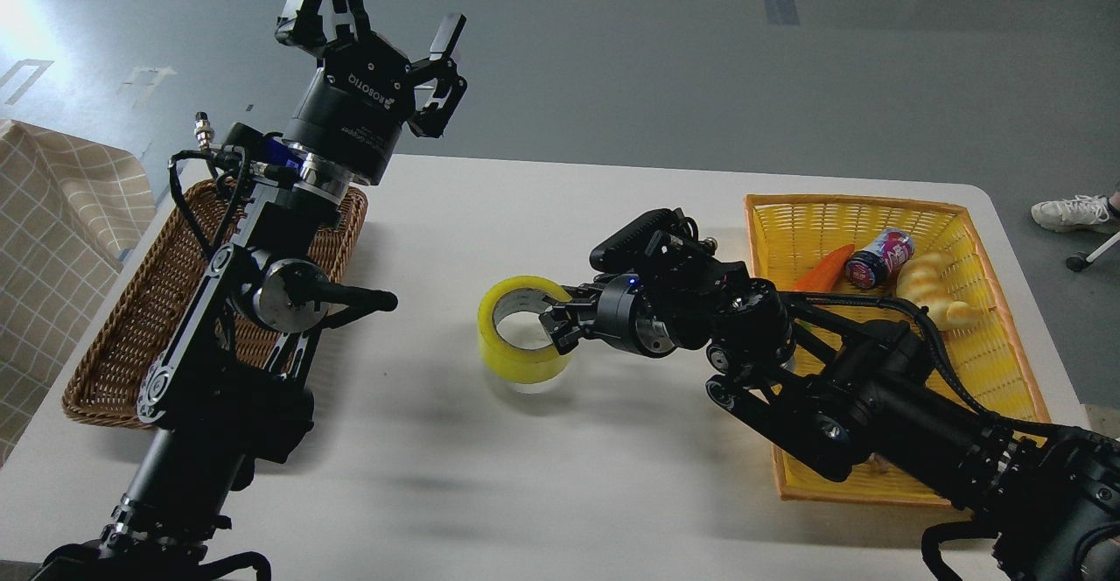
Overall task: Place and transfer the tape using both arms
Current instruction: 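Lift the tape roll and carry it to the table center, then set the tape roll down, open the right gripper and withdraw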
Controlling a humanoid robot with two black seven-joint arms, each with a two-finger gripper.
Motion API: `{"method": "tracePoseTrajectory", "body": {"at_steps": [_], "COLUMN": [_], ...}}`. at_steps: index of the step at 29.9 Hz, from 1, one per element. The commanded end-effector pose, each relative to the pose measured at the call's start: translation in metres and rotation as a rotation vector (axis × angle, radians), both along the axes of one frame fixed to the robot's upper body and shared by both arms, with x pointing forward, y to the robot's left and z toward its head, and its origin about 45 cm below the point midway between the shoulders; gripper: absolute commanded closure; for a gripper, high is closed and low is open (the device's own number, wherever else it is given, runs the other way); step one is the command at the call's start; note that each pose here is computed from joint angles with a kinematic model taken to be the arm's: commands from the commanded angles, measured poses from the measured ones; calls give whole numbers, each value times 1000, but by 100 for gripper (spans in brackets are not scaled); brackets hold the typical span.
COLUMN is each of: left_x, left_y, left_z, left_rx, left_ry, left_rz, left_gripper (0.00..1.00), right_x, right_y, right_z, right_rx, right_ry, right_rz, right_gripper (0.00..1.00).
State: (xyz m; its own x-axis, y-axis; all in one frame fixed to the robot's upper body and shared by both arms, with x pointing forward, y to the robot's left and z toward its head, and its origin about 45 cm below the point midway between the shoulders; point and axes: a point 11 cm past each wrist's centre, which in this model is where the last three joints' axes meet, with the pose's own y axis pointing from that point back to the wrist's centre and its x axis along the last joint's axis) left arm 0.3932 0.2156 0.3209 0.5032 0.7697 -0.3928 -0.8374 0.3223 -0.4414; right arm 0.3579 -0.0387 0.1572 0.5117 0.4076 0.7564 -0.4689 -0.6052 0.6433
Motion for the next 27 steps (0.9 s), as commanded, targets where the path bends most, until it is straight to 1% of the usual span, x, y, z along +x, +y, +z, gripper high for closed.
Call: {"method": "tracePoseTrajectory", "body": {"at_steps": [1, 4, 5, 6, 7, 8, 9, 12, 13, 16, 21, 24, 27], "left_x": [-2, -2, -2, -2, -2, -2, -2, -2, -2, -2, -2, -2, -1], "left_y": [2, 2, 2, 2, 2, 3, 3, 3, 4, 4, 7, 7, 7], "left_z": [-1, 0, 0, 0, 0, 0, 0, 0, 0, 0, 1, 1, 0], "left_rx": [-2, -3, -3, -3, -2, -1, 1, 1, 1, 2, 2, 0, 1], "left_ry": [3, -1, -3, -3, -3, -3, -3, -3, -3, -2, -4, -3, 2], "left_rz": [5, 5, 5, 5, 5, 6, 6, 6, 7, 9, 13, 14, 17], "left_gripper": [2, 2, 2, 2, 2, 2, 2, 2, 2, 2, 2, 2, 2], "right_x": [0, 0, 0, 0, 1, 2, 2, 3, 3, 8, 26, 35, 38], "right_y": [-1, -1, -1, -1, -2, -3, -3, -4, -5, -7, -15, -17, -15], "right_z": [-1, -2, -2, -2, -3, -3, -3, -3, -3, 0, 16, 32, 43], "right_rx": [-1, -3, -4, -4, -8, -8, -8, -6, -5, 3, 52, 96, 133], "right_ry": [2, 3, 4, 2, 3, 4, 4, 5, 6, 4, -12, -32, -46], "right_rz": [-1, -4, -5, -5, -9, -13, -13, -17, -20, -38, -100, -126, -133], "right_gripper": [89, 88, 85, 80, 52, 36, 23, 15, 9, 4, 1, 1, 1]}}
